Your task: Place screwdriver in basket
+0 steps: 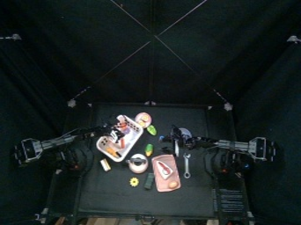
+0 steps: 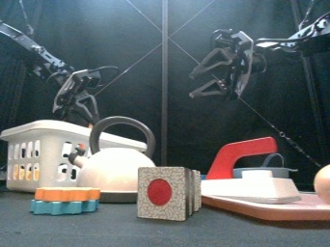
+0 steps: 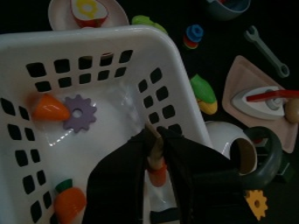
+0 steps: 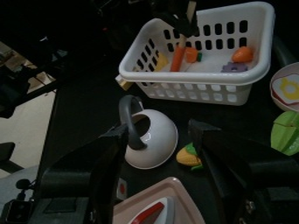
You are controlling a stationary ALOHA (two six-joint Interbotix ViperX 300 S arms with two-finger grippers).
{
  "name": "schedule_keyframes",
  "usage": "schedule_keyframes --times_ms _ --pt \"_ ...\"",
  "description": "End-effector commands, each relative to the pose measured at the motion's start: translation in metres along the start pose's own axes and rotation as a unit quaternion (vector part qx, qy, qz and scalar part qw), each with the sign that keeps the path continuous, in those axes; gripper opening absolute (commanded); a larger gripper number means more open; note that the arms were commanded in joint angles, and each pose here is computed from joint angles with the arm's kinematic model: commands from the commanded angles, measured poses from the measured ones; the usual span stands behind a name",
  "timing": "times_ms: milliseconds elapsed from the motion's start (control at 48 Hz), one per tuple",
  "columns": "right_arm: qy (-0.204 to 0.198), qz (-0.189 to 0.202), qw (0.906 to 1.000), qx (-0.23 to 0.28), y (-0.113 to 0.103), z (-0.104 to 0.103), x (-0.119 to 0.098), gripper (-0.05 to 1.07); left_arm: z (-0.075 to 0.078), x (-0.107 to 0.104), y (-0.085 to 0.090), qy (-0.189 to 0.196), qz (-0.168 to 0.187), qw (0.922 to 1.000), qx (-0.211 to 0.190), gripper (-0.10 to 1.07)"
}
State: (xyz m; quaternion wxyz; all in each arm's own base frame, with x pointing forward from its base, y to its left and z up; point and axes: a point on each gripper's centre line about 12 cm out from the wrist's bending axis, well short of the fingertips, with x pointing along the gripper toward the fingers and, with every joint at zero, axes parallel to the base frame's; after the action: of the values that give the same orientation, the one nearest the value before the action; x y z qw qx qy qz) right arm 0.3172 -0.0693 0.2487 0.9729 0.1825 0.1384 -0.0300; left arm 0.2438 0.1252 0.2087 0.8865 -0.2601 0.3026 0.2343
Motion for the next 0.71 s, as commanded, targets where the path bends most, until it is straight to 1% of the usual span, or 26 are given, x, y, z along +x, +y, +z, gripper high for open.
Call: schedule_keyframes --times_ms 0,104,229,562,688 --pt "-0.015 0.004 0.9999 -0.003 0.0029 0.0093 -0.0034 0.9 0.0055 0.0006 -0.0013 -0.016 0.0 0.9999 0.002 0.72" --pt "-0.014 0.003 0.9999 -0.004 0.0023 0.0087 -0.0036 0.9 0.0072 0.0012 -0.0036 -0.028 -0.001 0.9996 0.005 0.83" --pt "-0.014 0.003 0.9999 -0.004 0.0023 0.0087 -0.0036 0.9 0.0093 0.0012 -0.0062 -0.038 -0.003 0.9992 0.01 0.9" --pt "-0.014 0.003 0.9999 -0.004 0.0023 0.0087 -0.0036 0.9 0.0044 0.0023 -0.0049 -0.032 -0.002 0.9995 0.008 0.91" --pt "-0.014 0.003 0.9999 -0.003 0.0022 0.0081 -0.0037 0.9 0.0048 0.0022 -0.0049 -0.034 -0.002 0.9994 0.007 0.91"
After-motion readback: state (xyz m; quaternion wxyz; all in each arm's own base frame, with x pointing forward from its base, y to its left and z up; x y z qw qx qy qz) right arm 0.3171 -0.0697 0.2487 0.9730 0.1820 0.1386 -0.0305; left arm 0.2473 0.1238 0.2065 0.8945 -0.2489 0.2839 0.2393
